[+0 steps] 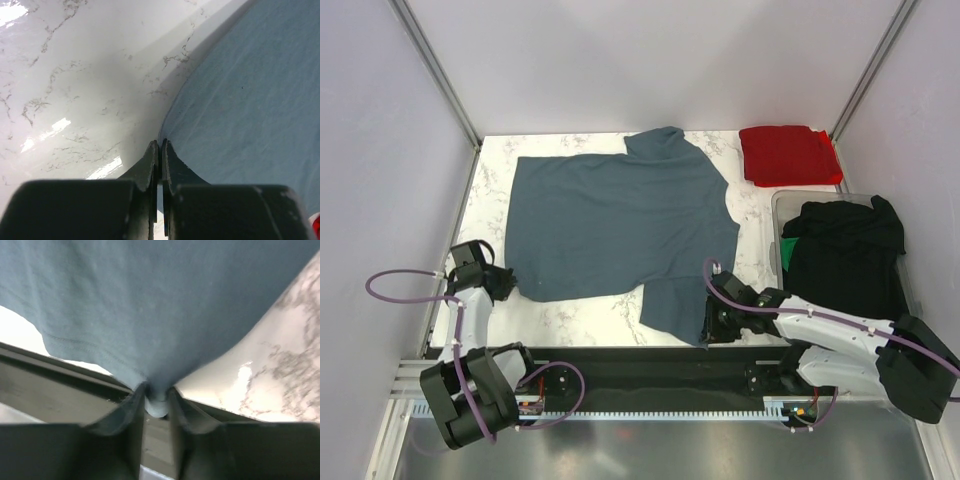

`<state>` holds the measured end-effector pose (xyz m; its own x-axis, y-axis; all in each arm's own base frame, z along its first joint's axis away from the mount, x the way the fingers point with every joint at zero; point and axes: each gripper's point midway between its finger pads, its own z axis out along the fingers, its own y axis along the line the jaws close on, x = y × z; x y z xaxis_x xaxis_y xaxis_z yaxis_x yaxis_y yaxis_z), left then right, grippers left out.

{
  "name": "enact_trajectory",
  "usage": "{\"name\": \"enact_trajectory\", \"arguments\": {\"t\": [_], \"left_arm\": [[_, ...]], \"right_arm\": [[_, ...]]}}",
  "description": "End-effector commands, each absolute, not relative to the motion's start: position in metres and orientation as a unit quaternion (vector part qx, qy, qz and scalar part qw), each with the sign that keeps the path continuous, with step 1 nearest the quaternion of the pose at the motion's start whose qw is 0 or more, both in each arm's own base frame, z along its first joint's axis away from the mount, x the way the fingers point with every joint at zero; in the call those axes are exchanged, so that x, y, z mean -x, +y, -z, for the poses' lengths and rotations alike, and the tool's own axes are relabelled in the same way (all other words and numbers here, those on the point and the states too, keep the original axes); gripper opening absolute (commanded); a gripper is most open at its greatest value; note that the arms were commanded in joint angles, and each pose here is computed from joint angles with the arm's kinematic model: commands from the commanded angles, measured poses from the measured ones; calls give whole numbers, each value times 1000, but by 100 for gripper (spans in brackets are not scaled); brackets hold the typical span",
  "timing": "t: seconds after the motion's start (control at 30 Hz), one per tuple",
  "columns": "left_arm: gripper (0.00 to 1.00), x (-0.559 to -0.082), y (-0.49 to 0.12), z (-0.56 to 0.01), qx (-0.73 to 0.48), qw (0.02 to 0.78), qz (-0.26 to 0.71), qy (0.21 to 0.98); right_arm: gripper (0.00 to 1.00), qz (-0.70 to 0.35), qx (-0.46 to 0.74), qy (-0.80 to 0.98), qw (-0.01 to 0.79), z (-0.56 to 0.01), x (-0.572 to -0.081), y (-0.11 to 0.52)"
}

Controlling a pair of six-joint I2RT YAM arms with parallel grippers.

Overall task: Fold and stack the t-shirts
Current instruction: Fold the tshirt

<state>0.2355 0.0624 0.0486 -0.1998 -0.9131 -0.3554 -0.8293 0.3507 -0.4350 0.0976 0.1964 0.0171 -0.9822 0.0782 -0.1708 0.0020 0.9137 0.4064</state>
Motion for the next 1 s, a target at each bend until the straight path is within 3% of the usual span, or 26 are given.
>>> {"name": "enact_trajectory", "arguments": {"t": [0.0, 0.07, 0.13, 0.23, 0.47, 0.67, 0.97], "left_arm": [[2, -241, 65, -64, 542, 306, 75, 779], [2, -240, 63, -66, 537, 305, 79, 782], [2, -242, 61, -72, 531, 310, 87, 784], [2, -243, 54, -84, 510, 316, 102, 793], [2, -255, 61, -133, 471, 352, 99, 803], [2, -275, 70, -158, 443, 360, 93, 815], [2, -299, 74, -140, 416, 311, 98, 849]], "right_arm": [[25, -184, -28, 975, 119, -7, -106, 188], [9, -187, -28, 974, 125, -11, -108, 188], [0, -185, -28, 974, 126, -15, -108, 187], [0, -186, -30, 972, 144, -40, -114, 188], [0, -153, -11, 947, 281, -165, -195, 207], [0, -129, -5, 936, 328, -210, -266, 207], [0, -119, -6, 929, 350, -236, -342, 205]]}}
